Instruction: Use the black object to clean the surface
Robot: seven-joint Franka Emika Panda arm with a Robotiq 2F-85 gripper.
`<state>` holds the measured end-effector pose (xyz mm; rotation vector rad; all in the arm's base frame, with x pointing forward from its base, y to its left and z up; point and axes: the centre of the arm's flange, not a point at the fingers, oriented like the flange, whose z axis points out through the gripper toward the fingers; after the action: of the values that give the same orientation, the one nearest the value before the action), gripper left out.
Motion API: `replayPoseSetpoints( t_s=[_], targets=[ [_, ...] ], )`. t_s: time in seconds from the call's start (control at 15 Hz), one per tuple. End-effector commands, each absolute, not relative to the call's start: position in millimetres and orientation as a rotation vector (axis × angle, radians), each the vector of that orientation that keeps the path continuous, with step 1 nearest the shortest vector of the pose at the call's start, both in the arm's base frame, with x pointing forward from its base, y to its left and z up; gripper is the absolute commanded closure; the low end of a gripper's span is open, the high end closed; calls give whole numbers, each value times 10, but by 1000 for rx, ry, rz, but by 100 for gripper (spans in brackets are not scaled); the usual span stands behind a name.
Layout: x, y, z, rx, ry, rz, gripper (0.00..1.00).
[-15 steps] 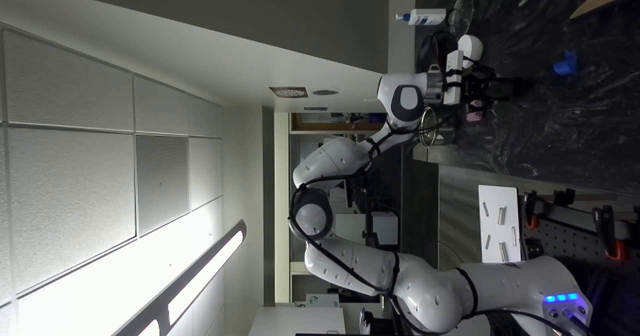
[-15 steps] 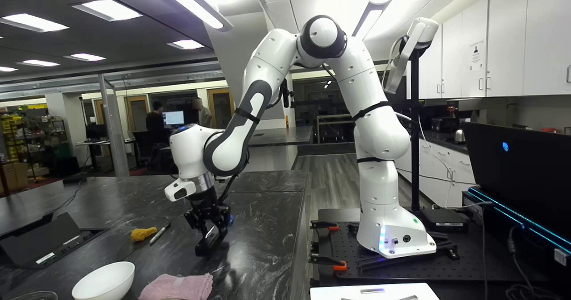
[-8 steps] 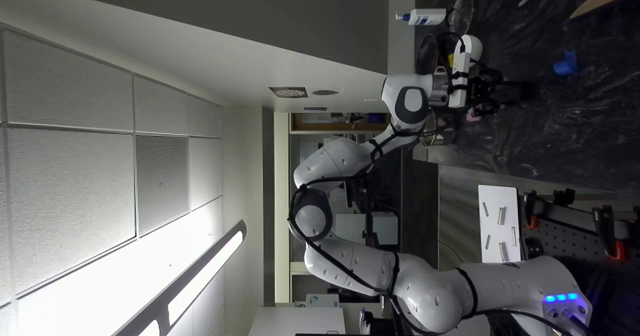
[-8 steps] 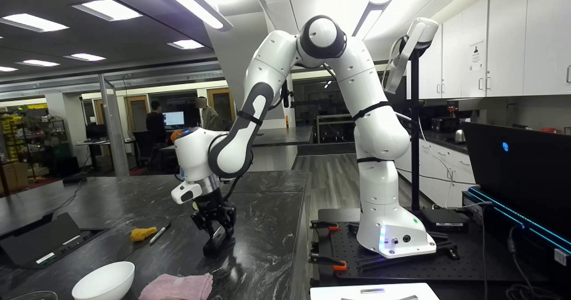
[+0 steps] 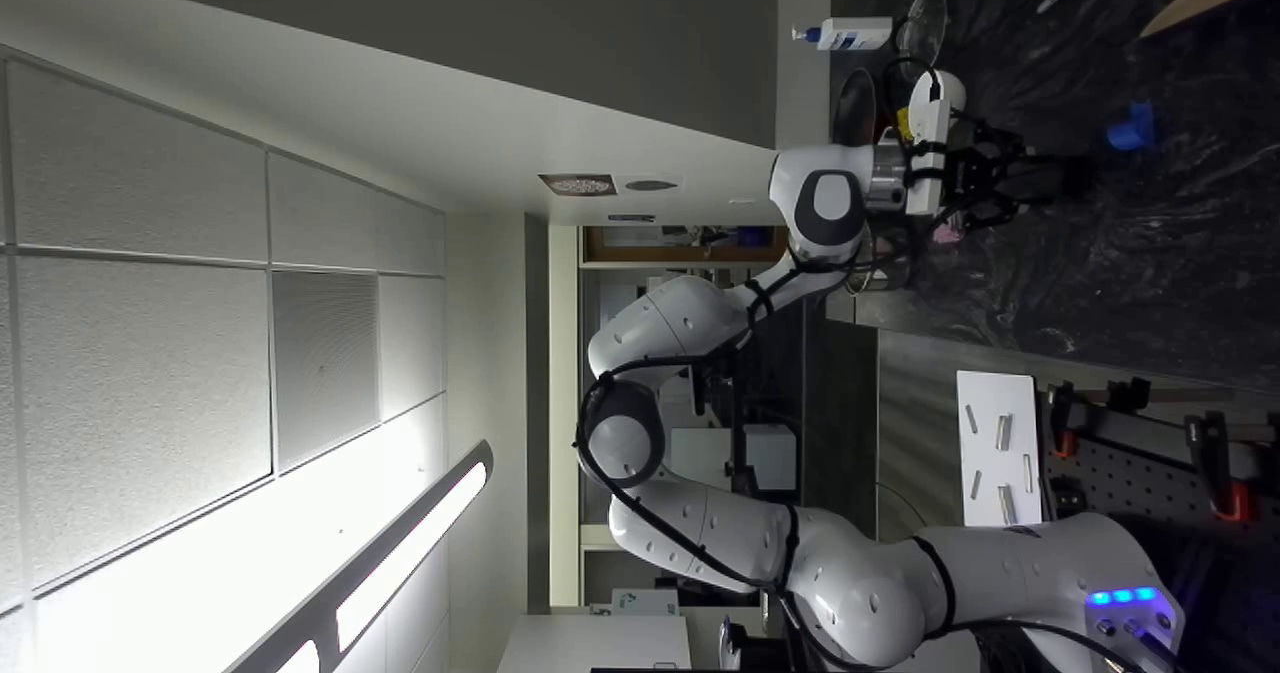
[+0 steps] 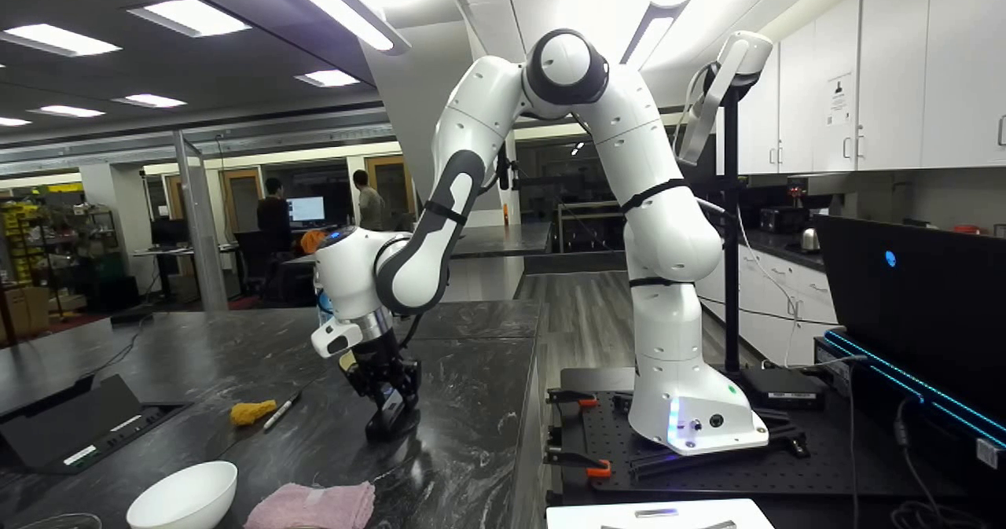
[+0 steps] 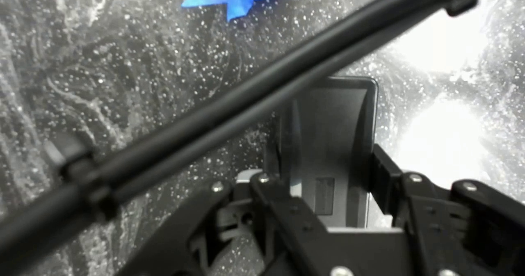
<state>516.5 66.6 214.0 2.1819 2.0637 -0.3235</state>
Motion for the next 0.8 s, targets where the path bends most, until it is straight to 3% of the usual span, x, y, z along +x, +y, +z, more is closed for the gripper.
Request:
replayPoseSetpoints(
  t_s=[0.0,0.33,0.73],
  targets=[
    [5197,689,2081,2200,1997,-315,71],
    [5237,762,2014,2271,1932,-306,71],
    [5636,940,2019,2443,1757,-227,71]
  ],
)
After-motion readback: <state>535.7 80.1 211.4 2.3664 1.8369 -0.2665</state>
